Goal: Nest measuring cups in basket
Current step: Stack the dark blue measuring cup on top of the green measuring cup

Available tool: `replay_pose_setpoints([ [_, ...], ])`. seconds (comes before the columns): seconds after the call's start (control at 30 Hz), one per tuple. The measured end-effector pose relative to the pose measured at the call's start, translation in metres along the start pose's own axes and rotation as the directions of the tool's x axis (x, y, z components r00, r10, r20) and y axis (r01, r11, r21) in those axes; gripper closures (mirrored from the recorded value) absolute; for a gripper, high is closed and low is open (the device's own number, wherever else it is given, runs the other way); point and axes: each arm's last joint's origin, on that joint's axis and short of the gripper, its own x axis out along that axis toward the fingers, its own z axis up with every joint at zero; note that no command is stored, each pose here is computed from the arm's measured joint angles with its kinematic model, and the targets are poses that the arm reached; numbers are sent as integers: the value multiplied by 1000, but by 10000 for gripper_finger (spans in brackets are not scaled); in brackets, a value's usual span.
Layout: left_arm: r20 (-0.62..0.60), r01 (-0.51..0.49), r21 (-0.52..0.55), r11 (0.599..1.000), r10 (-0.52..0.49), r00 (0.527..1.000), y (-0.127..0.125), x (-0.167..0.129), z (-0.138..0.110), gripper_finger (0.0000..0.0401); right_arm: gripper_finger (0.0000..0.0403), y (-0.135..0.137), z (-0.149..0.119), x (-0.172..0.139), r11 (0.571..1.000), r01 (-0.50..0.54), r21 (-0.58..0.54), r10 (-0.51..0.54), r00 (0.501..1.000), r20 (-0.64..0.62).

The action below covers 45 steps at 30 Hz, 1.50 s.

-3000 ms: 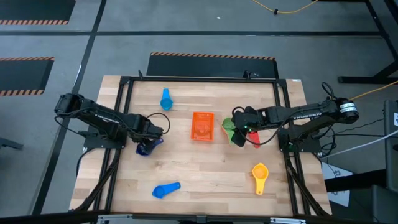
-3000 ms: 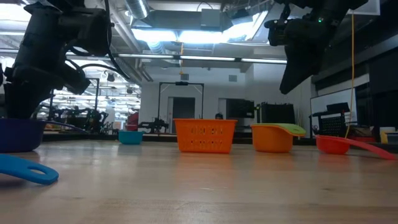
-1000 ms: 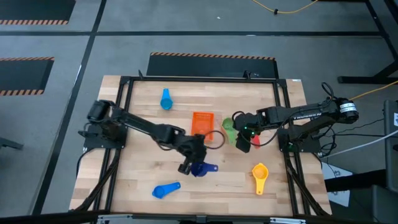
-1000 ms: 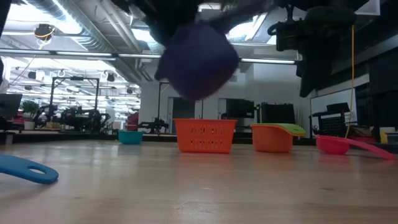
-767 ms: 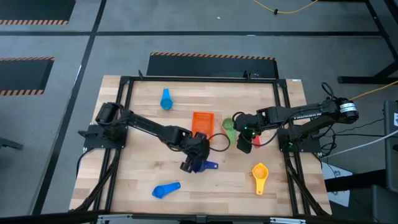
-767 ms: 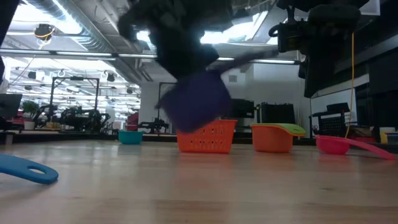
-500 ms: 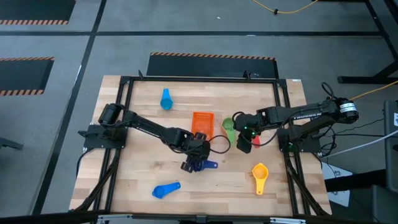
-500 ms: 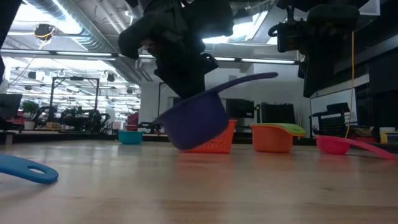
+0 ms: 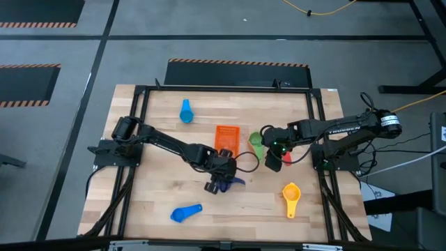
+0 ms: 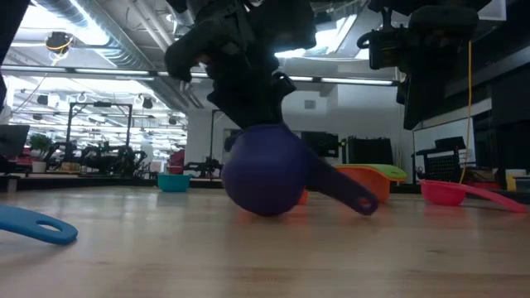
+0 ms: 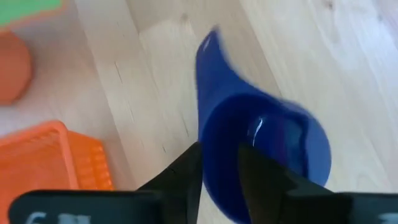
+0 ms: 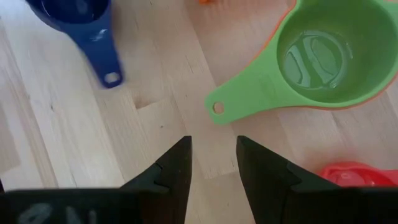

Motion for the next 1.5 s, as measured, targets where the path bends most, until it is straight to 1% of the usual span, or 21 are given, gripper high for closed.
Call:
replay_pose_setpoints([
  [0.13, 32, -8, -2, 1000, 9, 999, 1, 0, 3, 300, 272, 1, 3, 0, 1000, -13, -2, 13, 1000, 26],
  [0.27, 66, -6, -1, 1000, 6, 998, 0, -4, 7, 299, 272, 5, 10, -1, 999, -51, -15, 52, 993, 103],
  [0.47, 63, 2, -13, 1000, -1, 998, -4, -5, 7, 302, 272, 12, 22, -3, 993, -114, -38, 119, 966, 231],
  [0.53, 61, 7, -16, 1000, -6, 998, -7, -12, 7, 302, 272, 14, 26, -5, 990, -134, -47, 141, 952, 272],
  [0.63, 75, 12, -8, 1000, -12, 997, -12, -31, 9, 301, 272, 17, 31, -7, 985, -159, -63, 170, 930, 325],
  [0.8, 74, 34, -52, 998, -30, 997, -22, -75, 6, 303, 272, 24, 40, -12, 974, -203, -105, 228, 878, 420],
  [0.87, 80, 44, -78, 996, -37, 996, -26, -93, 4, 302, 272, 30, 43, -15, 962, -214, -167, 268, 846, 461],
  [0.93, 62, 49, -102, 994, -43, 997, -31, -112, -2, 302, 272, 38, 45, -18, 939, -235, -251, 333, 804, 493],
  [1.0, 84, 61, -131, 990, -50, 995, -35, -131, -4, 303, 272, 47, 47, -22, 914, -241, -327, 387, 759, 524],
  [1.1, 92, 78, -168, 983, -63, 994, -42, -156, -11, 304, 272, 60, 52, -25, 889, -227, -397, 424, 732, 532],
  [1.2, 115, 89, -205, 975, -66, 991, -49, -178, -18, 304, 272, 75, 62, -26, 867, -203, -455, 443, 733, 517],
  [1.27, 133, 82, -230, 970, -52, 990, -53, -192, -23, 305, 272, 85, 69, -22, 846, -177, -504, 445, 754, 483],
  [1.3, 142, 76, -245, 967, -42, 989, -55, -198, -25, 305, 272, 91, 74, -21, 826, -167, -538, 455, 760, 463],
  [1.4, 157, 57, -279, 959, -14, 988, -62, -214, -32, 305, 272, 105, 88, -13, 781, -140, -609, 448, 804, 390],
  [1.43, 165, 49, -286, 957, -2, 986, -64, -219, -34, 305, 272, 110, 95, -11, 768, -126, -628, 445, 811, 381],
  [1.5, 163, 25, -280, 960, 22, 986, -69, -227, -40, 305, 272, 117, 103, -1, 748, -108, -654, 411, 850, 330],
])
